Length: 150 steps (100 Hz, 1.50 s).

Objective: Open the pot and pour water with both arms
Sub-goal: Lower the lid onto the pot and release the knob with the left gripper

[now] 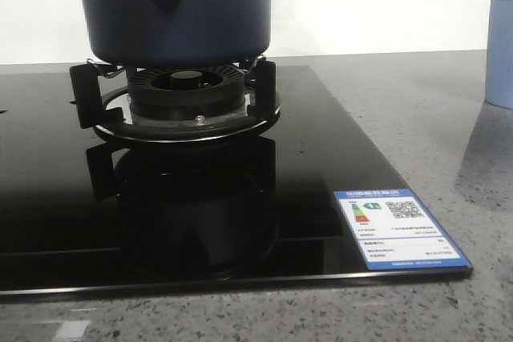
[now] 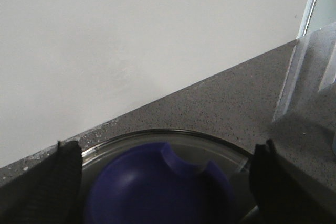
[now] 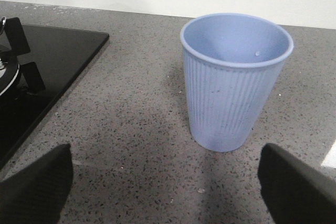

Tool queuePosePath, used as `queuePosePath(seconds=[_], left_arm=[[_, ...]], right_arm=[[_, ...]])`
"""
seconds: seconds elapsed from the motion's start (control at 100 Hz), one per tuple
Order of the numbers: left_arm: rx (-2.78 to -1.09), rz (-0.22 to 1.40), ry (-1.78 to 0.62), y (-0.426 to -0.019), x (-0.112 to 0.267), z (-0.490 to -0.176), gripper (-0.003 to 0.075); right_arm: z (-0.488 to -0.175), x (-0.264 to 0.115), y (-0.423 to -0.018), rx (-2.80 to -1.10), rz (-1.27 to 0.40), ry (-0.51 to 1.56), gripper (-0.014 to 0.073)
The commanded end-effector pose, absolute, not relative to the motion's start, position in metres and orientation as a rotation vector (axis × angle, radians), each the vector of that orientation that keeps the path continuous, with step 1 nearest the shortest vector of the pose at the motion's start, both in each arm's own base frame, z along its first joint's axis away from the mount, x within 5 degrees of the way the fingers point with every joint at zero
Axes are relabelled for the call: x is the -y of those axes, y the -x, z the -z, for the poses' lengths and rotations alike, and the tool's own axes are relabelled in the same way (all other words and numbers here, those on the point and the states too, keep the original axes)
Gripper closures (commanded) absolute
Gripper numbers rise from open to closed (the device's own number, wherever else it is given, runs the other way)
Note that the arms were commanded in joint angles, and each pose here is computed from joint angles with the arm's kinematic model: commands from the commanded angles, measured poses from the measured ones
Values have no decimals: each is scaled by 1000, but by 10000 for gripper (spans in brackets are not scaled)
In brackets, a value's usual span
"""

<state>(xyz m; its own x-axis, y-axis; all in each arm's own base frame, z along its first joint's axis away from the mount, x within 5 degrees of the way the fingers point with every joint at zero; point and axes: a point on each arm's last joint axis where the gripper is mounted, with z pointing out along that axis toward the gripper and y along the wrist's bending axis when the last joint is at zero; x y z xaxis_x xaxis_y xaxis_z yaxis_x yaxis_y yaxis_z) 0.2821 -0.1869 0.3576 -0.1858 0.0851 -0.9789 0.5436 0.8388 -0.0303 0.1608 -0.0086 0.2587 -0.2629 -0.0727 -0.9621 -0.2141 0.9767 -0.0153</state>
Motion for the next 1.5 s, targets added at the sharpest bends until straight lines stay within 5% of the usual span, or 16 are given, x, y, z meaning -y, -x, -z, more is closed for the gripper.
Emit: queuePosePath(seconds=[0.0, 0.15, 0.27, 0.37, 0.49, 0.6, 0.84, 1.05, 1.49], left_arm=[[-1533, 457, -408, -264, 171, -409, 111], [-1408, 412, -408, -236, 145, -445, 125], [-1381, 358, -354, -223, 114, -462, 246], [-1412, 297, -309, -214, 87, -469, 461], [-1447, 243, -277, -202, 65, -474, 739], [-1432, 209, -250, -188, 52, -481, 741], [-1342, 134, -225, -155, 36, -480, 741], [-1239, 107, -167, -114, 23, -443, 741], [-1166, 114, -131, -38, 5, -322, 741]], right_arm=[[-270, 7, -162, -1786, -159, 211, -55], [-271, 1, -162, -1776, -197, 246, -55], [-276, -3, -162, -1731, -269, 201, -28], [-287, -4, -164, -1661, -340, 158, 100], [-308, -9, -165, -1568, -394, 214, 398], [-332, -13, -165, -1478, -416, 282, 677], [-380, -14, -157, -1356, -377, 277, 650], [-389, -17, -116, -1272, -227, 237, 650], [-293, -25, -60, -1309, -44, 227, 650]])
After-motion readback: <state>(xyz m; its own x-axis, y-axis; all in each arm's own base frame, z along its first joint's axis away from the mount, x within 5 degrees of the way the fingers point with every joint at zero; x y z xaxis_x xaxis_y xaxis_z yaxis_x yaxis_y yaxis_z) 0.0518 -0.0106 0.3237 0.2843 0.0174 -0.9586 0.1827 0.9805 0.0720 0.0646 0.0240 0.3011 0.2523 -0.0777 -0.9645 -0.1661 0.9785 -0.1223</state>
